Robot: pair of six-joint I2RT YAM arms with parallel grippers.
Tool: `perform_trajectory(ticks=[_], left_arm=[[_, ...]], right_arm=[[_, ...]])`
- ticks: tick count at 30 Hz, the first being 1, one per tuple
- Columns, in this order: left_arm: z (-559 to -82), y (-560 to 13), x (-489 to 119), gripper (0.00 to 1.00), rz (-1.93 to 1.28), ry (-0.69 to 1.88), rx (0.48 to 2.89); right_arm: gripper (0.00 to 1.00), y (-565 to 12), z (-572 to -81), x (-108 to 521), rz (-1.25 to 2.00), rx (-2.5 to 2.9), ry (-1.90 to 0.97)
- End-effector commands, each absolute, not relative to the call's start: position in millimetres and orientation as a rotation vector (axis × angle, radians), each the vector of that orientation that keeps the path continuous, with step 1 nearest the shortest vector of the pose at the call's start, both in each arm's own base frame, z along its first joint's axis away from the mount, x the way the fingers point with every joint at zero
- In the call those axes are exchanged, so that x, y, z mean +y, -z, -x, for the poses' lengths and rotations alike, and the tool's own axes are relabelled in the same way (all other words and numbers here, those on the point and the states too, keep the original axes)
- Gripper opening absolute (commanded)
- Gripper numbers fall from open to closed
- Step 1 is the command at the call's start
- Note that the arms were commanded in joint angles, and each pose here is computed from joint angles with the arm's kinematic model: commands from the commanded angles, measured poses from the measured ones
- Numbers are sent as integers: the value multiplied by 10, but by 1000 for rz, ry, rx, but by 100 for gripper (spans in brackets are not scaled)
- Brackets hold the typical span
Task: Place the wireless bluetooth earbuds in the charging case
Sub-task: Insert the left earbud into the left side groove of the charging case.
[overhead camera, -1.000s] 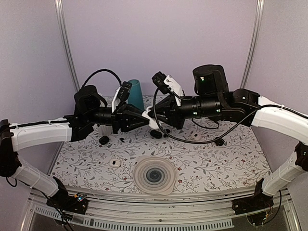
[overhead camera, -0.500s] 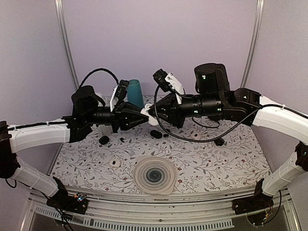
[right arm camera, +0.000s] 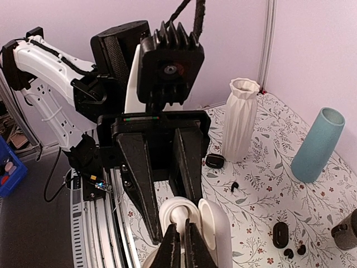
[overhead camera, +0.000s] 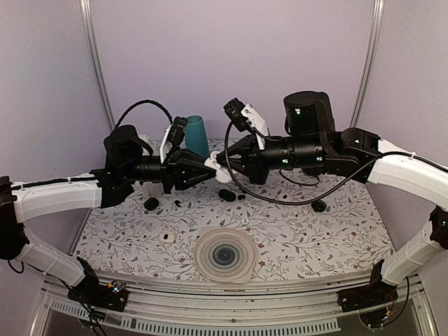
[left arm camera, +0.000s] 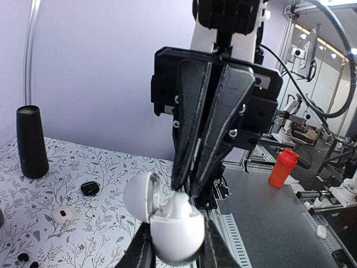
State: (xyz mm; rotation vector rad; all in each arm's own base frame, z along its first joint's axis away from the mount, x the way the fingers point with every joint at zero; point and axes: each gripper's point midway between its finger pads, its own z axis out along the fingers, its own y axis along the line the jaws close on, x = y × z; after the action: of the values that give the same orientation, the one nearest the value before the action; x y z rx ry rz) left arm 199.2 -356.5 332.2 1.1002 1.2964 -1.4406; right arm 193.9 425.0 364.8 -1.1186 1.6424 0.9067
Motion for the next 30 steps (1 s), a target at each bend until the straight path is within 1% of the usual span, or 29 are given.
perform_trajectory(ticks=[1, 19, 24, 30], left_arm=[[-1944, -3425, -3537, 0, -1096, 1431, 1248], [-1939, -3591, -3500, 0, -1079, 1404, 1203], [-1998, -3550, -3514, 0, -1061, 1390, 1227], [-2071, -3465, -3513, 0, -1036, 1378, 1264]], right_arm=[[4, -3858, -1899, 4242, 1095, 1599, -933], [3, -3577, -1883, 4386, 1177, 1660, -939], [4, -3607, -1863, 4390, 1183, 1649, -948], [5, -3834, -1907, 4290, 1108, 1614, -929]])
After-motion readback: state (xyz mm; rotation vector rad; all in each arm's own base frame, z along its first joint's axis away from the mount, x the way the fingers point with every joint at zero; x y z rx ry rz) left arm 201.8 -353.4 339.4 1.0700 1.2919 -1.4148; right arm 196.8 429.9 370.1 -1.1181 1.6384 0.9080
